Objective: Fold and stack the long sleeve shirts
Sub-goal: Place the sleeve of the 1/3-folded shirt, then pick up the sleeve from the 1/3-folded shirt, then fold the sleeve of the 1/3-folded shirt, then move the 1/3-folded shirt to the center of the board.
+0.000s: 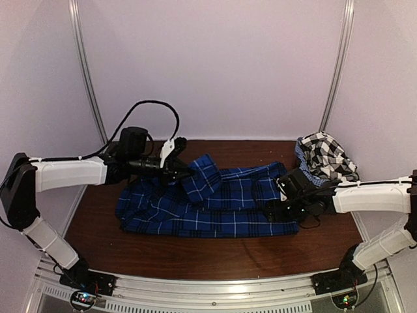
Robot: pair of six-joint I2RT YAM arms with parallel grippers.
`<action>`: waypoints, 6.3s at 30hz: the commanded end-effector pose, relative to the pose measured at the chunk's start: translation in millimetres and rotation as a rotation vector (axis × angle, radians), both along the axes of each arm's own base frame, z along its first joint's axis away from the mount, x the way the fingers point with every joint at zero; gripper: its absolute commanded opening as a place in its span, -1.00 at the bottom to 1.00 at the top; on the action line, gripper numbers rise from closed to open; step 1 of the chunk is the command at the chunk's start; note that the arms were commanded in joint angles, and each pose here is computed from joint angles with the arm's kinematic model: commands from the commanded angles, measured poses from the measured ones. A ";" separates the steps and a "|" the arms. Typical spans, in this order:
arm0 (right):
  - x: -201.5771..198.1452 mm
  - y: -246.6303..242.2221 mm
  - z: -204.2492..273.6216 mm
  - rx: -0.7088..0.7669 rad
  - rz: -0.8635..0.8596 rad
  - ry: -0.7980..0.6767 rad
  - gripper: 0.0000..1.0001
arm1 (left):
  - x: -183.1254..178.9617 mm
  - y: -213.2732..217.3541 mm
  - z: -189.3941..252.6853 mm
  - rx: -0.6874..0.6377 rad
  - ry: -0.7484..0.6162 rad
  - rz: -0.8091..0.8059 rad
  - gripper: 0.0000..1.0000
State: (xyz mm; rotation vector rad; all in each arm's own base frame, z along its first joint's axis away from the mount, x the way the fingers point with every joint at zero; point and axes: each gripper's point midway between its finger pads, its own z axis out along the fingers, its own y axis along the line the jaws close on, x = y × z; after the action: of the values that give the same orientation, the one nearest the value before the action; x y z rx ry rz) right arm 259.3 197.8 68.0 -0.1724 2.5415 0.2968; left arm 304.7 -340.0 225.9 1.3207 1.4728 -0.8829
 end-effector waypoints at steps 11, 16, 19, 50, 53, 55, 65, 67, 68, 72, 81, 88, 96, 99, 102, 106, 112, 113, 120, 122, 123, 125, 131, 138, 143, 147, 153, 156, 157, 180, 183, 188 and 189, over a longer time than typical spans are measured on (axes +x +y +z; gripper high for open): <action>6.2 28.4 28.1 0.157 0.033 -0.028 0.56 | -19.8 15.4 3.4 -0.194 -0.193 0.468 -0.99; 5.7 34.8 33.2 0.190 0.040 -0.027 0.56 | 9.2 13.8 5.6 -0.177 -0.168 0.591 -0.99; 4.6 35.1 31.6 0.195 0.035 -0.025 0.57 | 16.2 8.7 15.0 -0.211 -0.193 0.601 -0.96; 0.1 39.0 19.2 0.201 0.025 0.004 0.57 | -109.9 -28.1 -109.8 0.007 -0.209 0.212 -0.28; -1.3 47.9 25.4 0.225 0.038 -0.002 0.58 | -117.5 -32.2 -123.2 0.062 -0.151 0.188 -0.20; -3.2 56.8 30.6 0.249 0.047 -0.005 0.57 | -119.6 -33.4 -129.3 0.085 -0.118 0.187 -0.18; -20.2 109.4 32.9 0.450 0.086 0.036 0.58 | -132.5 -44.4 -145.4 0.136 -0.082 0.152 -0.17; -23.7 118.7 32.8 0.482 0.099 0.048 0.58 | -136.5 -46.8 -150.6 0.151 -0.083 0.151 -0.16; -25.1 122.9 32.6 0.497 0.103 0.055 0.58 | -137.7 -47.7 -152.9 0.158 -0.082 0.156 -0.16; -29.7 135.6 24.8 0.528 0.112 0.090 0.54 | -133.9 -47.7 -157.0 0.157 -0.078 0.219 -0.21; -31.3 158.2 7.2 0.578 0.134 0.148 0.36 | -135.0 -44.9 -156.6 0.121 -0.065 0.265 -0.27; -25.8 172.6 -4.0 0.560 0.159 0.165 0.32 | -139.6 -40.5 -163.6 0.121 -0.026 0.272 -0.27; -19.8 183.0 -13.0 0.544 0.176 0.167 0.19 | -139.6 -36.3 -165.4 0.119 -0.019 0.289 -0.25; -19.1 185.1 -16.8 0.543 0.180 0.171 0.06 | -136.9 -32.3 -163.3 0.114 -0.022 0.313 -0.25; -18.0 186.9 -19.2 0.539 0.184 0.169 -0.14 | -130.8 -25.3 -158.2 0.112 -0.041 0.359 -0.21; -13.4 185.2 -11.8 0.513 0.190 0.136 -0.58 | -119.8 -9.3 -149.2 0.115 -0.059 0.454 -0.17; -2.9 167.2 14.1 0.393 0.191 0.048 -1.00 | -103.9 20.8 -108.3 0.037 -0.049 0.633 0.06; -0.8 161.2 19.0 0.365 0.186 0.030 -1.00 | -100.6 28.3 -99.2 0.015 -0.045 0.674 0.20; 4.2 108.8 33.2 0.181 0.129 -0.017 -1.00 | -75.8 74.4 -32.7 -0.086 0.006 0.899 0.90; 5.5 92.7 34.5 0.140 0.107 -0.023 -1.00 | -67.3 80.7 -22.7 -0.089 0.042 0.924 0.91; 5.8 85.9 34.5 0.121 0.100 -0.024 -1.00 | -61.3 83.7 -17.0 -0.094 0.064 0.936 0.92; 8.1 71.9 35.2 0.086 0.081 -0.027 -1.00 | -51.2 89.0 -13.3 -0.088 0.111 0.949 0.91; 10.0 42.2 33.7 0.011 0.061 -0.012 -1.00 | -27.4 93.5 -15.2 -0.036 0.179 0.975 0.94; 8.6 11.4 16.7 -0.066 0.036 0.031 -1.00 | -10.7 83.5 -50.0 0.064 0.269 0.949 0.95; 11.7 -8.8 3.9 -0.088 0.014 0.061 -1.00 | -7.8 70.6 -64.9 0.100 0.305 0.905 0.95; 14.7 -21.1 -2.7 -0.129 0.015 0.077 -1.00 | -9.7 63.1 -79.6 0.132 0.335 0.867 0.95; 19.0 -32.9 -7.1 -0.183 0.021 0.095 -1.00 | -6.1 52.2 -95.9 0.143 0.357 0.840 0.95; 21.1 -38.3 -10.5 -0.210 0.020 0.100 -1.00 | -6.7 49.3 -107.4 0.160 0.366 0.827 0.95; 21.9 -39.2 -12.1 -0.215 0.021 0.103 -1.00 | -7.1 49.7 -113.7 0.174 0.370 0.826 0.95; 34.6 -7.5 18.8 -0.080 0.042 -0.017 0.23 | -36.5 85.5 -206.2 0.340 0.417 0.885 0.95; 38.1 1.1 3.7 -0.064 0.057 -0.007 0.17 | -39.6 86.1 -209.3 0.346 0.420 0.884 0.95; 36.7 0.0 -26.2 -0.082 0.051 0.028 0.11 | -44.5 85.1 -211.9 0.360 0.420 0.879 0.95; 34.6 -1.5 -30.8 -0.086 0.050 0.033 0.10 | -46.0 84.9 -212.5 0.363 0.421 0.878 0.95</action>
State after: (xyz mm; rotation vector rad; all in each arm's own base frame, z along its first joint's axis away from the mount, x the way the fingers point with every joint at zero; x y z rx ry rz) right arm 297.5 196.1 55.7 -0.2774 2.5798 0.2034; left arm 266.5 -257.6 24.6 0.5862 2.3208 -0.3240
